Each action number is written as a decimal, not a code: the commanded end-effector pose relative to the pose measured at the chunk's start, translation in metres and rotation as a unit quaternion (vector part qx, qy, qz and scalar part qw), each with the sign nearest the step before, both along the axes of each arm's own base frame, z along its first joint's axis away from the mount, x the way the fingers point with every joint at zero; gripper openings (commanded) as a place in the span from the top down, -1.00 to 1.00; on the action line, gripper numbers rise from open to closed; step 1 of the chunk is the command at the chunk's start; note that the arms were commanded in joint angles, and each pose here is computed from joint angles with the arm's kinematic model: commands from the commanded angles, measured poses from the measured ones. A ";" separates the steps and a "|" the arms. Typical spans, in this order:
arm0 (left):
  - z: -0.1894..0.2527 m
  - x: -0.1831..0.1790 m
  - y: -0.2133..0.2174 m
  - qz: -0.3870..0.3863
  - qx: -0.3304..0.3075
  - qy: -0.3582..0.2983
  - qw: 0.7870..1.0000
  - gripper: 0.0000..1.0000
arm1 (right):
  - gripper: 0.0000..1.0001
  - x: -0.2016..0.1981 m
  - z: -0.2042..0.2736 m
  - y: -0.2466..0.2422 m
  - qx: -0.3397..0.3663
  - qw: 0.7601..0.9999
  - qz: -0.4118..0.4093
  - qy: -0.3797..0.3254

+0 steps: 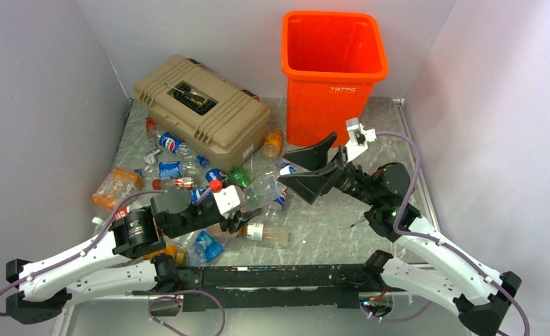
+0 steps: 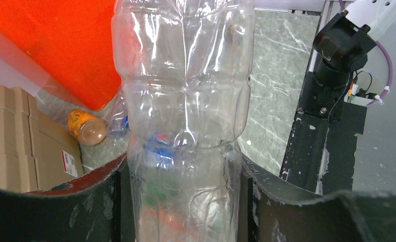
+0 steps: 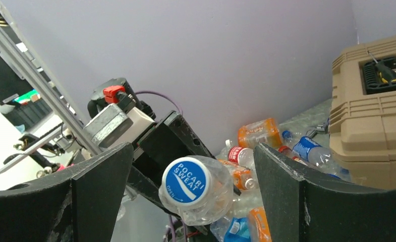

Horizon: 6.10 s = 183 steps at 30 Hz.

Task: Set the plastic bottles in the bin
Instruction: Place the plastic bottle in the trash bin, then pick up the plastic bottle at the center of the board.

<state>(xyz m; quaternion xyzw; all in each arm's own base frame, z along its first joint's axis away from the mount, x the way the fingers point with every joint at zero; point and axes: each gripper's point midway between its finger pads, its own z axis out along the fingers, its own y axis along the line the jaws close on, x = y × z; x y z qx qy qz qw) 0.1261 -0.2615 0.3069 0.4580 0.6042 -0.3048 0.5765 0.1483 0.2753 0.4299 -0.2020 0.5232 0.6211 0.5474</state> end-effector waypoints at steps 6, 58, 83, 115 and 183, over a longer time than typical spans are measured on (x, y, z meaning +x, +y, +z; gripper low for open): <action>0.020 0.006 0.000 0.014 -0.042 -0.011 0.999 -0.14 | -0.63 0.009 -0.004 0.006 -0.012 0.999 -0.030 -0.002; 0.035 0.077 0.082 0.317 -0.081 -0.040 0.944 -0.87 | 1.00 0.235 0.214 -0.157 -0.019 0.742 -0.663 -0.097; 0.048 0.073 0.099 0.324 -0.112 -0.057 0.938 -0.99 | 1.00 0.385 0.051 -0.148 -0.146 0.776 -0.609 0.074; 0.028 0.085 0.086 0.341 -0.056 -0.060 0.937 -0.99 | -0.67 0.315 0.096 -0.126 -0.103 0.835 -0.538 0.054; -0.247 0.134 -0.059 0.219 0.239 0.459 0.827 -0.79 | -0.58 0.085 -0.253 -0.131 -0.171 0.870 -0.392 0.244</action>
